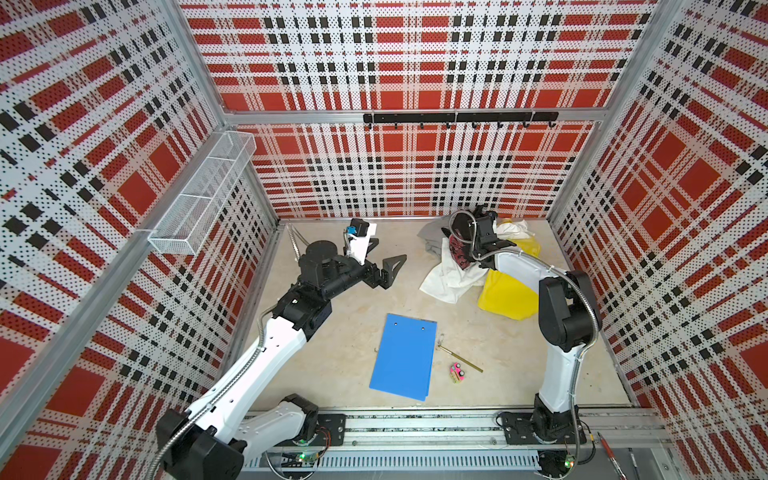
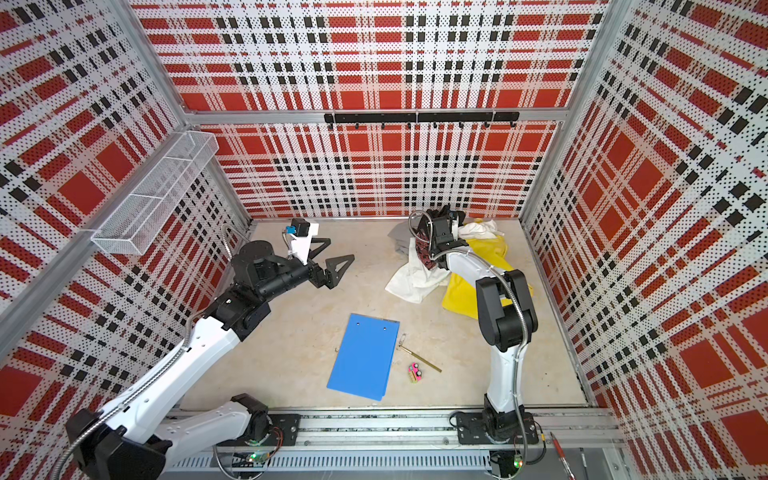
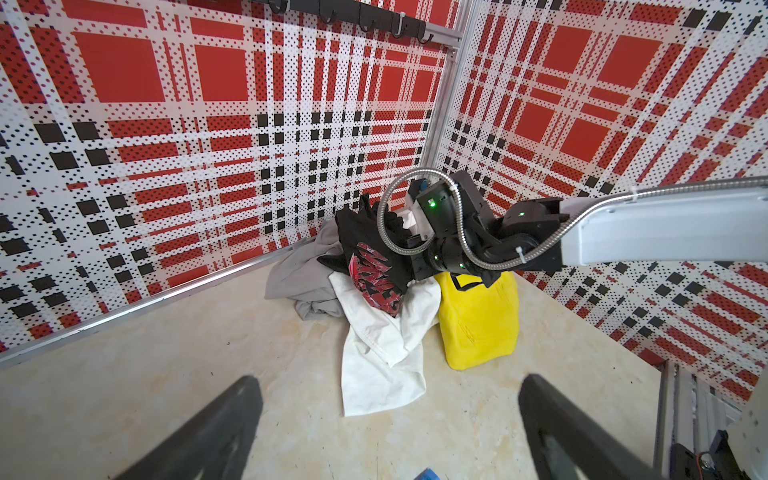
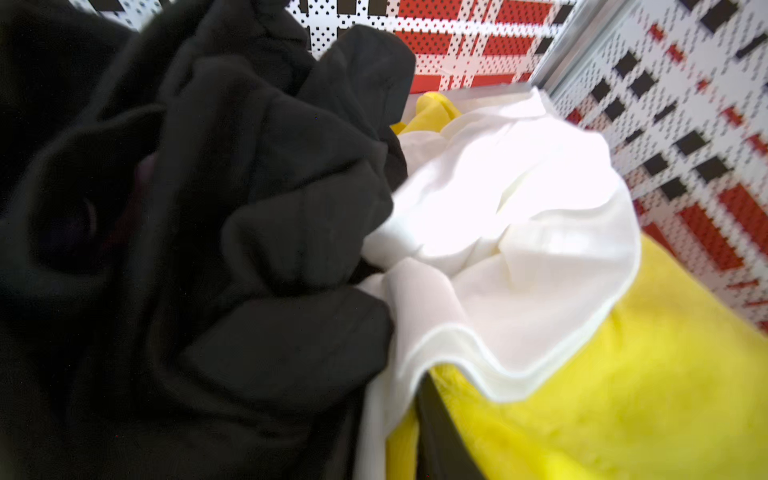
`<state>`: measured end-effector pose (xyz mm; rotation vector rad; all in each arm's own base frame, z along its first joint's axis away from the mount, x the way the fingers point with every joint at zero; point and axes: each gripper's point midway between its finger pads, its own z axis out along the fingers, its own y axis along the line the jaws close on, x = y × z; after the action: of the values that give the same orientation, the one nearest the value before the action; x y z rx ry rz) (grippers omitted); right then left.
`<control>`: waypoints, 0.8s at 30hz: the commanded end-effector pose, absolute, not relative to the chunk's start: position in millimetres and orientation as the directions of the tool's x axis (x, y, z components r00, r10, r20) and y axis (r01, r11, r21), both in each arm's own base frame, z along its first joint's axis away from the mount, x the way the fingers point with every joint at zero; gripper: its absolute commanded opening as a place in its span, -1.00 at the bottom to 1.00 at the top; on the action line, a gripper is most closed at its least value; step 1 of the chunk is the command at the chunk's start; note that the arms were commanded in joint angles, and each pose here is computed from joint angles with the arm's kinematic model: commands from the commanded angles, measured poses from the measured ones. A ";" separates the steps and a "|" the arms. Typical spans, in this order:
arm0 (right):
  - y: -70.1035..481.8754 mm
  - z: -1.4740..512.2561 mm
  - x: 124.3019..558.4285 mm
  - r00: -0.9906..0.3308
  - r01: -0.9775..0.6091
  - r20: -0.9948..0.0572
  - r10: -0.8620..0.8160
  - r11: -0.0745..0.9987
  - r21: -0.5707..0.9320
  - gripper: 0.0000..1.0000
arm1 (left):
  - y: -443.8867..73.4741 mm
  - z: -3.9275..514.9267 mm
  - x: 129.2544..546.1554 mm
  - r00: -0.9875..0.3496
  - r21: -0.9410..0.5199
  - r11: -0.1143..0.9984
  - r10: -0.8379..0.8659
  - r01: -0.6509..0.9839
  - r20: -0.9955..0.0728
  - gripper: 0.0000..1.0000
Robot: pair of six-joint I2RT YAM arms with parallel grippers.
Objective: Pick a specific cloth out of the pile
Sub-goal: 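Close the right gripper on the yellow cloth at the pile's far side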
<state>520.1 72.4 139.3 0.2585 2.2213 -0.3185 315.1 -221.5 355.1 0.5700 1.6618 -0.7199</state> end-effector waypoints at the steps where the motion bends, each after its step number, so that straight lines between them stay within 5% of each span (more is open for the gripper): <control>1: 90.5 182.6 514.4 -0.542 0.219 -0.831 0.126 0.976 0.005 -0.27 | -223.0 350.1 314.7 -0.211 -0.157 0.689 -0.006 0.708 -0.978 0.99; 7: 68.7 226.1 483.0 -0.475 0.187 -0.852 0.220 0.971 0.147 0.45 | -222.7 351.8 313.8 -0.209 -0.158 0.687 -0.009 0.709 -0.978 0.98; 11: 36.6 243.0 458.1 -0.432 0.211 -0.860 0.273 0.957 0.199 0.69 | -223.3 351.8 313.7 -0.210 -0.160 0.683 -0.010 0.712 -0.978 0.98; 19: 5.1 213.2 439.1 -0.516 0.121 -0.796 0.318 0.946 0.299 0.78 | -225.4 350.8 313.3 -0.220 -0.171 0.674 -0.013 0.719 -0.975 0.98; 24: 24.1 196.4 452.1 -0.584 -0.015 -0.790 0.186 0.971 0.239 0.82 | -225.6 349.4 314.3 -0.222 -0.172 0.675 -0.013 0.717 -0.975 0.99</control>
<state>439.8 -4.3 189.3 0.3101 2.1920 0.1907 315.2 -222.7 353.8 0.5739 1.6652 -0.7265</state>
